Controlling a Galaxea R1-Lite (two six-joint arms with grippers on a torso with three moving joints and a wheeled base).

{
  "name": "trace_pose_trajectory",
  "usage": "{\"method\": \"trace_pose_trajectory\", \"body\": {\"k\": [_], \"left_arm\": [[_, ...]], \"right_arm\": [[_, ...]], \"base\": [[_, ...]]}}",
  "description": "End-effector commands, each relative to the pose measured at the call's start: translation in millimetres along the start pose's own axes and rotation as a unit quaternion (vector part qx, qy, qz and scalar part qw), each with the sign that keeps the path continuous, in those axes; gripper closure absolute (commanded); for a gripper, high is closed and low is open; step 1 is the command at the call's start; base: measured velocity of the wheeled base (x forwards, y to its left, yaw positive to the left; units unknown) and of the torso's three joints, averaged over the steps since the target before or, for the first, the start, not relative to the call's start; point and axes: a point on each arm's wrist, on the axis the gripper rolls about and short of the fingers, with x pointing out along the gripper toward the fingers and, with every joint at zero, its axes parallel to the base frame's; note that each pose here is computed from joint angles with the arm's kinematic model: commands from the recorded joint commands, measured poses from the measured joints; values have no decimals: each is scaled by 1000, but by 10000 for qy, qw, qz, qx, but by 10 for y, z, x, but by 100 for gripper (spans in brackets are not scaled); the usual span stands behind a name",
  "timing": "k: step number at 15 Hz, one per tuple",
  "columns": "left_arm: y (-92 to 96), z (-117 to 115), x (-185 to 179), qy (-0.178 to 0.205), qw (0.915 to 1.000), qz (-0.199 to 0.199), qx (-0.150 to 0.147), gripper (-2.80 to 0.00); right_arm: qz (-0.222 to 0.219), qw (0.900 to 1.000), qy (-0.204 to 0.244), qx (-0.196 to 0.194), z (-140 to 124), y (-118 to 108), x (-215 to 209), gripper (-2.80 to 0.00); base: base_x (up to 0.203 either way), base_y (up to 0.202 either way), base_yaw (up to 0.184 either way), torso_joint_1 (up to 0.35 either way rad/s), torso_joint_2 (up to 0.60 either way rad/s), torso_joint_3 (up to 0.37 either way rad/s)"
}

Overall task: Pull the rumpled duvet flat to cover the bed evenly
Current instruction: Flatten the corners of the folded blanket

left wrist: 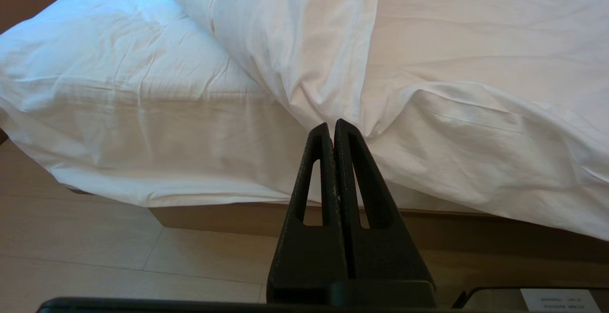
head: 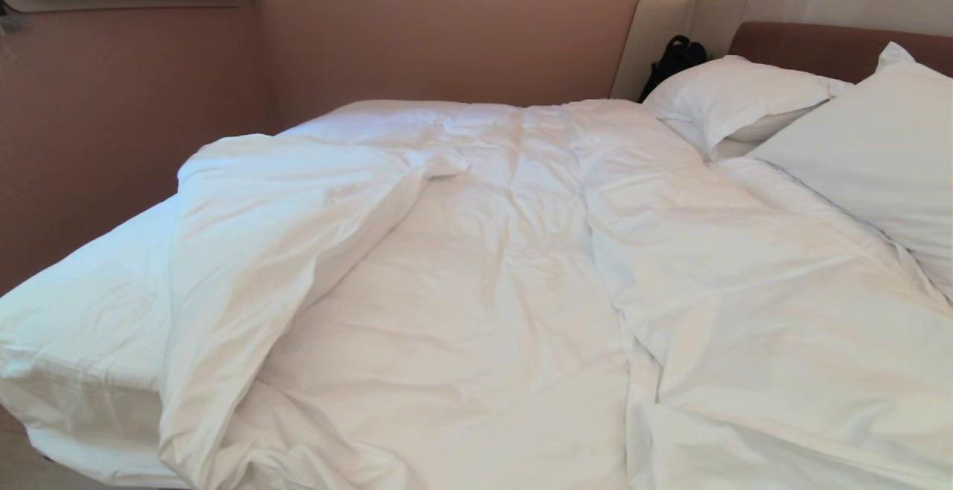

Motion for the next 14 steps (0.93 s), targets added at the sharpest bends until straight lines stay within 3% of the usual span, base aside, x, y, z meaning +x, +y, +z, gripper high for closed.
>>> {"method": "trace_pose_trajectory", "body": {"k": [1, 14], "left_arm": [[0, -1, 1, 9, 10000, -1, -1, 0], [0, -1, 1, 9, 10000, -1, -1, 0]], "right_arm": [[-10, 10000, 21, 10, -1, 0, 2, 0], [-117, 9997, -215, 34, -12, -19, -65, 0]], "base": [[0, 0, 0, 0, 0, 0], [0, 0, 0, 0, 0, 0]]}}
